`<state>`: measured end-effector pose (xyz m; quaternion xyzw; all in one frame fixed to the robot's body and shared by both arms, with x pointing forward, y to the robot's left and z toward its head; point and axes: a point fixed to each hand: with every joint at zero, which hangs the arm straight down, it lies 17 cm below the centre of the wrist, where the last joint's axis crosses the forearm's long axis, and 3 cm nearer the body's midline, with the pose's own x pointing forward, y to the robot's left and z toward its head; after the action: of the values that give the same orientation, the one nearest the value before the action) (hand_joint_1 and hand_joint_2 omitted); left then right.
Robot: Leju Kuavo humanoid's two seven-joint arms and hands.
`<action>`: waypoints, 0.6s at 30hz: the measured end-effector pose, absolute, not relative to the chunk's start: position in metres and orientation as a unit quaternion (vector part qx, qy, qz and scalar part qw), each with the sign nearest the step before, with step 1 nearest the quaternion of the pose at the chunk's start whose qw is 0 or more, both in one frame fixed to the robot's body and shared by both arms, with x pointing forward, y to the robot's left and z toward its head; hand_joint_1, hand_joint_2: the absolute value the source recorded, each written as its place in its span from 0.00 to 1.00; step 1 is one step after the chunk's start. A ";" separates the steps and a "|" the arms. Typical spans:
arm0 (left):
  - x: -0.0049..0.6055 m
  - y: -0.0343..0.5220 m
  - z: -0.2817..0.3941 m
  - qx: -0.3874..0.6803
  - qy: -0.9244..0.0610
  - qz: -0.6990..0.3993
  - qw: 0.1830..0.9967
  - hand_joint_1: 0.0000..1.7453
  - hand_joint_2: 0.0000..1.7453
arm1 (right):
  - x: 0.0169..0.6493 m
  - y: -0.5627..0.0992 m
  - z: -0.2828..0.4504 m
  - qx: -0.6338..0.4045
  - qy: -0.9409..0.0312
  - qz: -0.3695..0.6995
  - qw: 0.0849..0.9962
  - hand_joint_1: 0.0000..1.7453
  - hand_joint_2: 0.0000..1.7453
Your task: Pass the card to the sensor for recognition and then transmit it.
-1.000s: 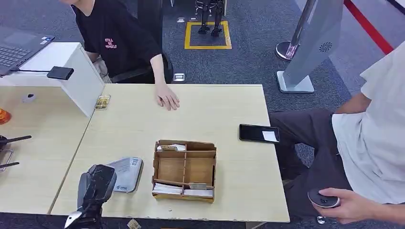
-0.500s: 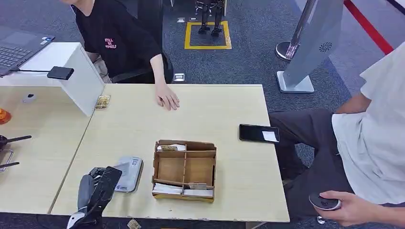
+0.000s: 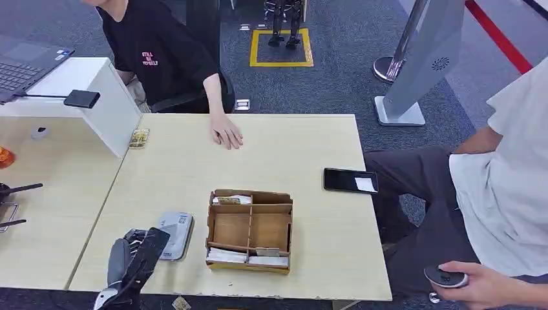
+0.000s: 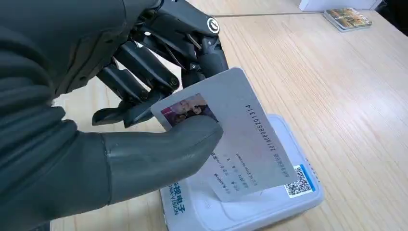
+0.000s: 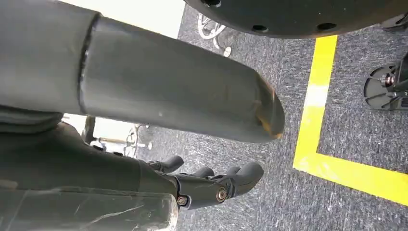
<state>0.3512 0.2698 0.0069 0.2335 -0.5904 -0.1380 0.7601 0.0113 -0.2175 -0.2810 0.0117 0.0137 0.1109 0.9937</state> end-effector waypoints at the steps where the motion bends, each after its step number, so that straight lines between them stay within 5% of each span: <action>1: 0.351 0.270 0.007 0.235 -0.590 -0.141 0.760 1.00 1.00 | 0.011 -0.218 -0.281 0.012 0.014 0.111 0.994 0.00 0.00; 18: 0.342 0.254 -0.001 0.247 -0.576 -0.187 0.757 1.00 1.00 | 0.012 -0.218 -0.281 0.011 0.014 0.108 0.994 0.00 0.00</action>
<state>0.3424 0.2543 -0.0014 0.2472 -0.5759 -0.1867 0.7565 0.0122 -0.2181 -0.2810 0.0109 0.0143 0.1083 0.9940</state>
